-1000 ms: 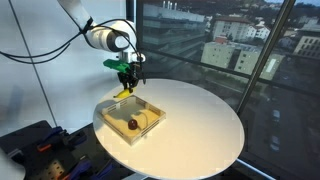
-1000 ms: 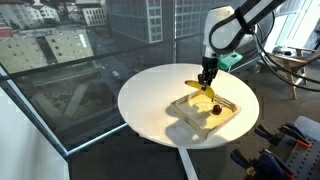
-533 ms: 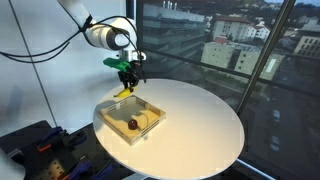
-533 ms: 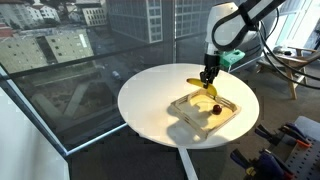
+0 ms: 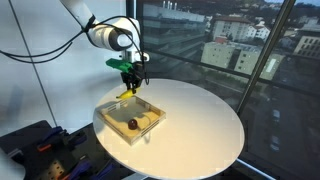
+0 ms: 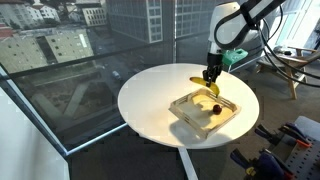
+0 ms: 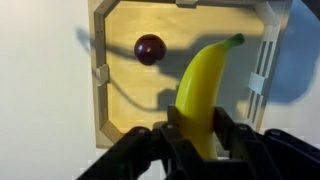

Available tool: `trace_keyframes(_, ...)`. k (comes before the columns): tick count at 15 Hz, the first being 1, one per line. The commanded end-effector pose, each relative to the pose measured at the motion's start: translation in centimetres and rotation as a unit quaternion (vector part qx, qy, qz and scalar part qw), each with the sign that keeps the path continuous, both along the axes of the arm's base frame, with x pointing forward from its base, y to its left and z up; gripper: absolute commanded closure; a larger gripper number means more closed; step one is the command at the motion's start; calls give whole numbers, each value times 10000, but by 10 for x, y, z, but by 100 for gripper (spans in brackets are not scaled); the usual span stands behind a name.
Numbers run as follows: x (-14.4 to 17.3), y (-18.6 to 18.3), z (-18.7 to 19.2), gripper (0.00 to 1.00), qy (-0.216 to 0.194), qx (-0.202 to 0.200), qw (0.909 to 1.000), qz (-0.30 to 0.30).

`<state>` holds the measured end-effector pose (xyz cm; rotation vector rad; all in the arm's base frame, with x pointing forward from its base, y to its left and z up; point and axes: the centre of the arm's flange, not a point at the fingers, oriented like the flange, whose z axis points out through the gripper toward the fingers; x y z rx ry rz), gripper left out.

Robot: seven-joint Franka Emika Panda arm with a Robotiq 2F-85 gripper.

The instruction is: Move the banana from the tray to the table

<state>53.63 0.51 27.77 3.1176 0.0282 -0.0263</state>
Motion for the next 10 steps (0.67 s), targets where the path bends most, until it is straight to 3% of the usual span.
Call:
trace_keyframes(1, -4, -15, 6, 84, 47, -87, 9999, -77)
trace_keyframes(10, -1, -46, 0, 84, 131, -87, 9992, -365)
